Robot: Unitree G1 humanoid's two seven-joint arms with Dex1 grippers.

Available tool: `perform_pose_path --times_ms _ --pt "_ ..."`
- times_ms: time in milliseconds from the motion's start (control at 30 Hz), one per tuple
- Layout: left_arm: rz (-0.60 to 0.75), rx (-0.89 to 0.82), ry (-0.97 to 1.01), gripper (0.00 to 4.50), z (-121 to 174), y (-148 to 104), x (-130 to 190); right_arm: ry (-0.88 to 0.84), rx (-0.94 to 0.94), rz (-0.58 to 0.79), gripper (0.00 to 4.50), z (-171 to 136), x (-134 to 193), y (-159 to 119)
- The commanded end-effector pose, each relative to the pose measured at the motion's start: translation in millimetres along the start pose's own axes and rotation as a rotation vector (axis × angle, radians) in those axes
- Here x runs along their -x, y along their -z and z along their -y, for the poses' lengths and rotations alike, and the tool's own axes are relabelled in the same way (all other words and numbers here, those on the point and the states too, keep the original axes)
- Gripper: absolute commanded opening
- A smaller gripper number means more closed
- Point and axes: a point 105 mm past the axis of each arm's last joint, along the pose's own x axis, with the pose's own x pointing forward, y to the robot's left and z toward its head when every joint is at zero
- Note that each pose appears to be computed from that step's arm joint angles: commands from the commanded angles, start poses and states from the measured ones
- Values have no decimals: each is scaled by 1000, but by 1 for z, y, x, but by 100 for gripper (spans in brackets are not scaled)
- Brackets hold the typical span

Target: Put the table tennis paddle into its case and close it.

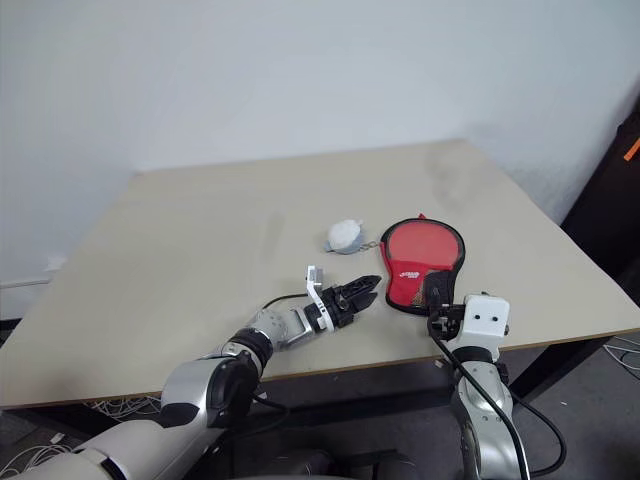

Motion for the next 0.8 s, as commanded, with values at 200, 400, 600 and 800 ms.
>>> perform_pose_path --times_ms 200,400,600,800 --pt "-493 -1573 145 346 140 -85 20 26 -170 47 445 2 -75 -65" --pt "-508 -1580 165 346 143 -85 27 24 -163 56 445 2 -75 -65" --pt "-508 -1602 154 346 143 -89 33 16 -162 50 445 -1 -78 -65" --pt "-502 -1607 140 346 145 -93 38 9 -165 44 445 -3 -78 -67"
